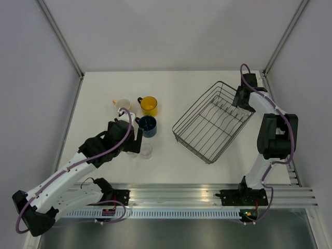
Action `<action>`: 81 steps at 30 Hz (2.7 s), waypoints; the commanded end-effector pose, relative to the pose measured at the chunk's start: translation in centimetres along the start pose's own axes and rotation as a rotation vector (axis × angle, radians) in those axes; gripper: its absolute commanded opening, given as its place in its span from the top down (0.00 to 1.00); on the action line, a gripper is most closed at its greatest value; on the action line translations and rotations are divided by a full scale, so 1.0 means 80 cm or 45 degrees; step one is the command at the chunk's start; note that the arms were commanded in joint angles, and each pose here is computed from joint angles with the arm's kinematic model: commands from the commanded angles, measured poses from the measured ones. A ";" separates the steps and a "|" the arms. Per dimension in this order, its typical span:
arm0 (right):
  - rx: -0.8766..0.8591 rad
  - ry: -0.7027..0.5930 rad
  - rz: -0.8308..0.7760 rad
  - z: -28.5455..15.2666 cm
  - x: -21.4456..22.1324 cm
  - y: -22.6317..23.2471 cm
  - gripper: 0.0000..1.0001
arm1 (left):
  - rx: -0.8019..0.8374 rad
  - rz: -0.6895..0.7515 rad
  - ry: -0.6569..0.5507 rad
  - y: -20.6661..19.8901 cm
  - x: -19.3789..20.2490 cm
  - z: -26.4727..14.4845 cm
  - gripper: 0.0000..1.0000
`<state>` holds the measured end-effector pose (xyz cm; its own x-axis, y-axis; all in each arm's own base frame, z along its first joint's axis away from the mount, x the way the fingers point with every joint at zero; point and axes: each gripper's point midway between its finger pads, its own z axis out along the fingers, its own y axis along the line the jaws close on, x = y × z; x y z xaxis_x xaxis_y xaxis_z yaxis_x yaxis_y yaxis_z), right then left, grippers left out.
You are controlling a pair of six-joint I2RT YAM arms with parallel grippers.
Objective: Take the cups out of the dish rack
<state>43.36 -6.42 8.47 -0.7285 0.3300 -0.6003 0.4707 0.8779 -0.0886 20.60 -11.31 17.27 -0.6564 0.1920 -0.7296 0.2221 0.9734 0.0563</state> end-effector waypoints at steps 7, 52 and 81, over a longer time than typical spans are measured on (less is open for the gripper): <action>-0.042 -0.011 0.017 -0.017 0.002 0.002 0.41 | 0.037 0.035 -0.032 -0.007 -0.007 0.002 0.00; -2.154 -0.188 -0.049 -0.540 0.123 0.313 1.00 | 0.895 -0.184 -0.940 -0.059 -0.103 -0.200 0.00; -2.716 -0.033 -0.278 -0.703 0.250 0.315 1.00 | 1.432 -0.151 -1.242 -0.105 -0.111 -0.288 0.93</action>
<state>13.30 41.65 37.83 -0.7125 0.1879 -0.6761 -0.7007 -0.1382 0.7000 8.55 -18.24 37.34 -0.1184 -0.4429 -0.8887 0.9041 0.3219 -0.2809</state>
